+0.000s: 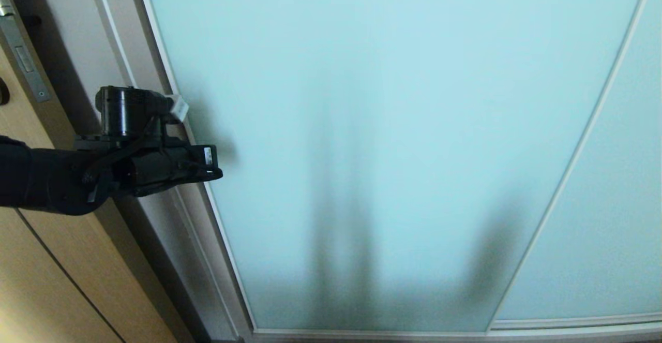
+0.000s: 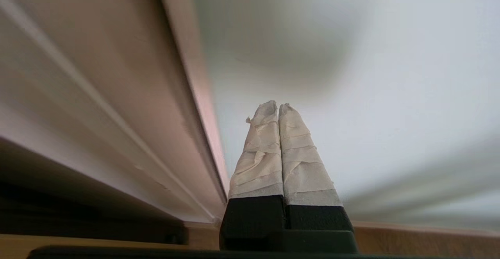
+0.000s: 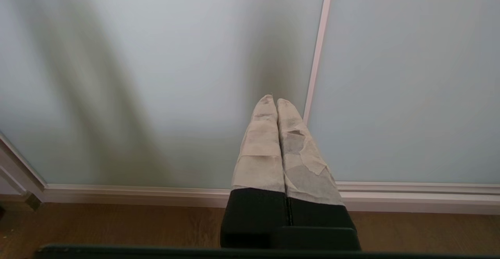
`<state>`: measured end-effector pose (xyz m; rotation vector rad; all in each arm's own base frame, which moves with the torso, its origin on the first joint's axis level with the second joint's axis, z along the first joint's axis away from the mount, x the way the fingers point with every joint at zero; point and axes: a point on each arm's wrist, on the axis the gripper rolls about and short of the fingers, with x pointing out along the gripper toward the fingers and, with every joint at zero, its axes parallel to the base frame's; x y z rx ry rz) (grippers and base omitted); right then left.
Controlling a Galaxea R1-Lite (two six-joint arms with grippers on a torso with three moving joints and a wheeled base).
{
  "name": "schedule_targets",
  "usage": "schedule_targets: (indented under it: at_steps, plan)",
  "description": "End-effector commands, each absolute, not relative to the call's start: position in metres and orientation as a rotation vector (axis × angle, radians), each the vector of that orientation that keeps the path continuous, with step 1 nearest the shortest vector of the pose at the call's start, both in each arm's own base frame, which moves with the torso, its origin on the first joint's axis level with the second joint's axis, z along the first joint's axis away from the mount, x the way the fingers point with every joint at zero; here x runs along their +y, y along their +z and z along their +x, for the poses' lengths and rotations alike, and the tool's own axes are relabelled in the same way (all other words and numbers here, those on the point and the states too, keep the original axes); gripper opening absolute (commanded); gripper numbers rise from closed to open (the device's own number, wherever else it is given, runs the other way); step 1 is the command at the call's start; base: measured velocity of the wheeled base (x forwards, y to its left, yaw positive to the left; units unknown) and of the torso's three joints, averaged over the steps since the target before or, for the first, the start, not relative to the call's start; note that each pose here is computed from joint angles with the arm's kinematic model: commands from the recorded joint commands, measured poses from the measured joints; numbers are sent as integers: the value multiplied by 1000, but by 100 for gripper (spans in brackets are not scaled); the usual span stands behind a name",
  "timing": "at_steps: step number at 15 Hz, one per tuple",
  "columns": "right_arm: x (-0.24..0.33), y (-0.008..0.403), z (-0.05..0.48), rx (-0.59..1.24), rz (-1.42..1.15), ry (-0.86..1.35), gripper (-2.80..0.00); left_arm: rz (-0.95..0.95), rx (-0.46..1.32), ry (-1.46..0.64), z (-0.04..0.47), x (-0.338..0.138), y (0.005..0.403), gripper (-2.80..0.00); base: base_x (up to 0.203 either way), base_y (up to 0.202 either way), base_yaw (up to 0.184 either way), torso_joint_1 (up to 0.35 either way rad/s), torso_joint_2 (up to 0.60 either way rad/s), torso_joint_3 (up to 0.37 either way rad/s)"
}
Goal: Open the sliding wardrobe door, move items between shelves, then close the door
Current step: Open the door
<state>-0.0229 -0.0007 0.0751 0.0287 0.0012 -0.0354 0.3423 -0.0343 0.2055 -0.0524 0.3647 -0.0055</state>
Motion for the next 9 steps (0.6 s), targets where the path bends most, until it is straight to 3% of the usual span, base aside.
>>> schedule_targets:
  at_steps: [1, 3, 6, 9]
  plan:
    - [-1, 75, -23, 3, 29, -36, -280, -46, 349, -11, 334, -37, 212, -280, 0, 0, 0, 0, 0, 0]
    - [-1, 75, -23, 3, 29, -36, -280, -24, 303, -7, 317, -33, 238, -280, 0, 0, 0, 0, 0, 0]
    - [-1, 75, -23, 3, 29, -35, -280, 44, 369, 20, 293, -18, 265, -280, 0, 0, 0, 0, 0, 0]
    - [-1, 75, -23, 4, 29, -37, -280, 54, 404, 49, 302, -2, 260, -280, 0, 0, 0, 0, 0, 0]
